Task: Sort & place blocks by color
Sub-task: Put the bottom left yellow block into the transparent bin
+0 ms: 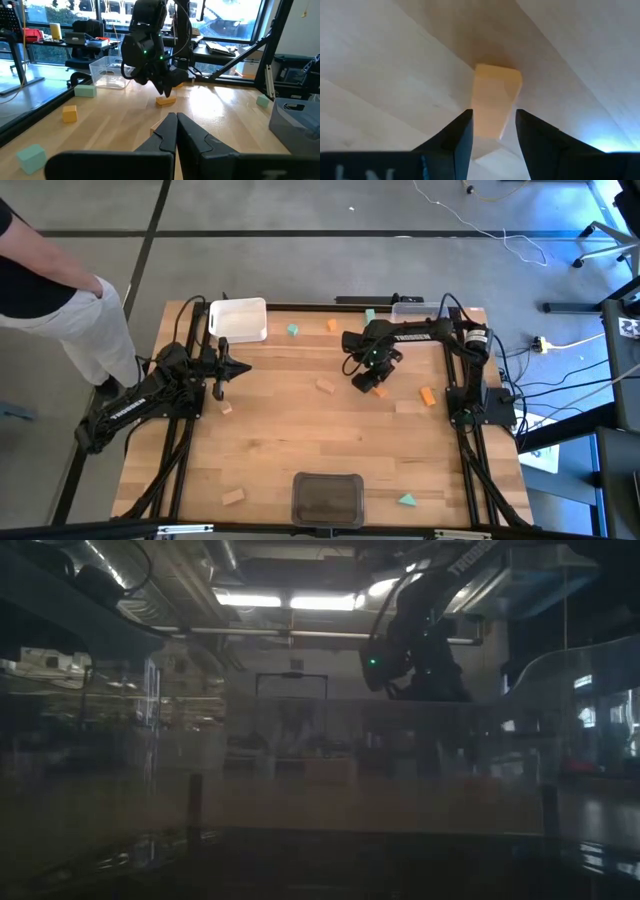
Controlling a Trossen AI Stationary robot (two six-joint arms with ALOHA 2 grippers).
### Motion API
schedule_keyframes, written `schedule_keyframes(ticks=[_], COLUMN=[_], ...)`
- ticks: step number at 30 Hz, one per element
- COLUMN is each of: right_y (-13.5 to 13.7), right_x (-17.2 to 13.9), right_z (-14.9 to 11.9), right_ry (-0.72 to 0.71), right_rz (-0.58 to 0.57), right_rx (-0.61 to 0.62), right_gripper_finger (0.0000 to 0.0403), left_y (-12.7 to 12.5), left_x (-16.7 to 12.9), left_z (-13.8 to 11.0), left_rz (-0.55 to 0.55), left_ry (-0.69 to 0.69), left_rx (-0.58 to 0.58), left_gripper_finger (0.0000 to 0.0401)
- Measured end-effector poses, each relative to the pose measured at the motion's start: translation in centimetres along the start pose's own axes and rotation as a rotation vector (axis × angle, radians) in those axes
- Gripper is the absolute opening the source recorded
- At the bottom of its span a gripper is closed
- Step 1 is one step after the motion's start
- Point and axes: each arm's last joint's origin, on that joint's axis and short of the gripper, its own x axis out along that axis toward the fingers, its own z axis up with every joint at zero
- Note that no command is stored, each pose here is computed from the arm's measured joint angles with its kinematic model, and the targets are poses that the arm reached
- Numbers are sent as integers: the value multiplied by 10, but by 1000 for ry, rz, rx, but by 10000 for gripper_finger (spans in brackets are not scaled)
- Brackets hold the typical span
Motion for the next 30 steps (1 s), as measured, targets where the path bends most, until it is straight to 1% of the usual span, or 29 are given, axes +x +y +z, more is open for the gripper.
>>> schedule_keyframes(ticks=[8,12,17,22,26,30], right_y=[2,6,7,7,7,7], right_x=[0,1,2,2,2,2], right_z=[1,0,0,0,0,0], right_ry=[-14,-40,-53,-53,-54,-54], right_rz=[4,-30,-46,-47,-46,-47], right_rx=[-4,-17,21,29,70,71], right_gripper_finger=[149,149,149,149,149,149], left_y=[0,0,0,0,0,0], left_x=[0,0,0,0,0,0], left_z=[0,0,0,0,0,0], left_rz=[0,0,0,0,0,0], left_ry=[0,0,0,0,0,0], left_rx=[0,0,0,0,0,0], left_gripper_finger=[0,0,0,0,0,0])
